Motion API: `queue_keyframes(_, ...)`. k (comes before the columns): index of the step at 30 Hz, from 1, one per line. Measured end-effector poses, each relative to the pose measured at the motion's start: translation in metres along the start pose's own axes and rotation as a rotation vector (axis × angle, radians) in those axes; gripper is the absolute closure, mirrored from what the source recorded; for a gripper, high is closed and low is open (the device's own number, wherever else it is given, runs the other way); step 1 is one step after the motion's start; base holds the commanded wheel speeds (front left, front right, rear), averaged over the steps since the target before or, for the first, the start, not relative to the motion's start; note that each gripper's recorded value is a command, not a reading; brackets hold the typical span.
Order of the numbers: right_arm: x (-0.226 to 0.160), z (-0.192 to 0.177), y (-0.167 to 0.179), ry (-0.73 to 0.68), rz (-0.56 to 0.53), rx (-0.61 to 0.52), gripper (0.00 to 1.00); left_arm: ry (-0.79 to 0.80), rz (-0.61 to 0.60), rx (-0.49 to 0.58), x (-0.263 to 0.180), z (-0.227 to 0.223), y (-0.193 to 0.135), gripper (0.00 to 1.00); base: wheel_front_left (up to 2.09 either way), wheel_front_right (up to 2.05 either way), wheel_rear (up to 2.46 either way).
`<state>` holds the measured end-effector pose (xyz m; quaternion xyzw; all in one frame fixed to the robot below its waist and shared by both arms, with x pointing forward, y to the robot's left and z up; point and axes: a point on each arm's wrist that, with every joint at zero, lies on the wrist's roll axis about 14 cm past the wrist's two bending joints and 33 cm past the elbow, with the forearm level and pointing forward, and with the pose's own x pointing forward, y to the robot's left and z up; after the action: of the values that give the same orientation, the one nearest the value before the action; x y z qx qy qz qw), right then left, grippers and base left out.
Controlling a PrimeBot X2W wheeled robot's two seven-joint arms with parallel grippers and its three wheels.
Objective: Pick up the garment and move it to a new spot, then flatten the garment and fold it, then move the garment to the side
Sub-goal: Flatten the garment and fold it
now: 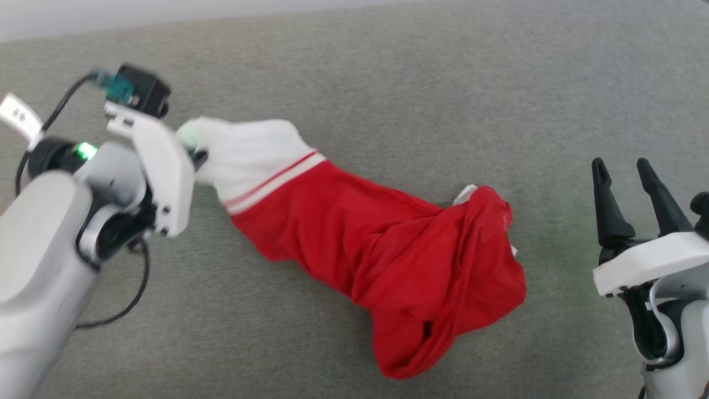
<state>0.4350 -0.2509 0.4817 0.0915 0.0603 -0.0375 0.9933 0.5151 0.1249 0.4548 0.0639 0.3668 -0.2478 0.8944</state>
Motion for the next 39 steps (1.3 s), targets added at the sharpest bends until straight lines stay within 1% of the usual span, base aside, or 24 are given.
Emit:
queue_keyframes(7,0.004,0.005,0.022,0.002,0.060,-0.008,0.00,0.047,0.170,-0.084,-0.044,-0.047,0.046,1.00,0.00,0.00,0.00)
queue_keyframes(13,0.005,0.009,0.031,0.001,0.084,-0.007,0.00,0.102,0.297,-0.163,-0.065,-0.082,0.080,1.00,0.00,0.00,0.00)
queue_keyframes(17,0.005,0.008,0.032,0.008,0.086,-0.007,0.00,0.136,0.333,-0.228,-0.069,-0.103,0.091,1.00,0.00,0.00,0.00)
queue_keyframes(21,0.004,0.005,0.032,0.020,0.086,-0.005,0.00,0.142,0.321,-0.277,-0.064,-0.113,0.089,0.99,0.00,0.00,0.00)
queue_keyframes(22,0.004,0.005,0.033,0.021,0.088,-0.006,0.00,0.136,0.317,-0.288,-0.063,-0.113,0.088,0.78,0.00,0.00,0.00)
queue_keyframes(23,0.004,0.004,0.034,0.025,0.091,-0.006,0.00,0.129,0.314,-0.288,-0.063,-0.113,0.087,0.54,0.00,0.00,0.00)
queue_keyframes(24,0.005,0.003,0.034,0.031,0.093,-0.006,0.00,0.115,0.314,-0.290,-0.062,-0.111,0.088,0.13,0.00,0.00,0.00)
queue_keyframes(25,0.005,0.002,0.036,0.034,0.099,-0.007,0.00,0.102,0.314,-0.295,-0.061,-0.110,0.087,0.00,0.00,0.00,0.00)
queue_keyframes(29,0.006,0.000,0.043,0.049,0.120,-0.007,0.00,0.039,0.307,-0.300,-0.061,-0.100,0.084,0.00,0.00,0.00,0.00)
queue_keyframes(35,0.008,-0.005,0.059,0.076,0.171,-0.012,0.00,-0.116,0.299,-0.282,-0.067,-0.082,0.078,0.00,0.00,0.00,0.00)
queue_keyframes(39,0.007,-0.013,0.079,0.121,0.233,-0.010,0.00,-0.237,0.331,-0.229,-0.080,-0.078,0.075,0.00,0.00,0.00,0.00)
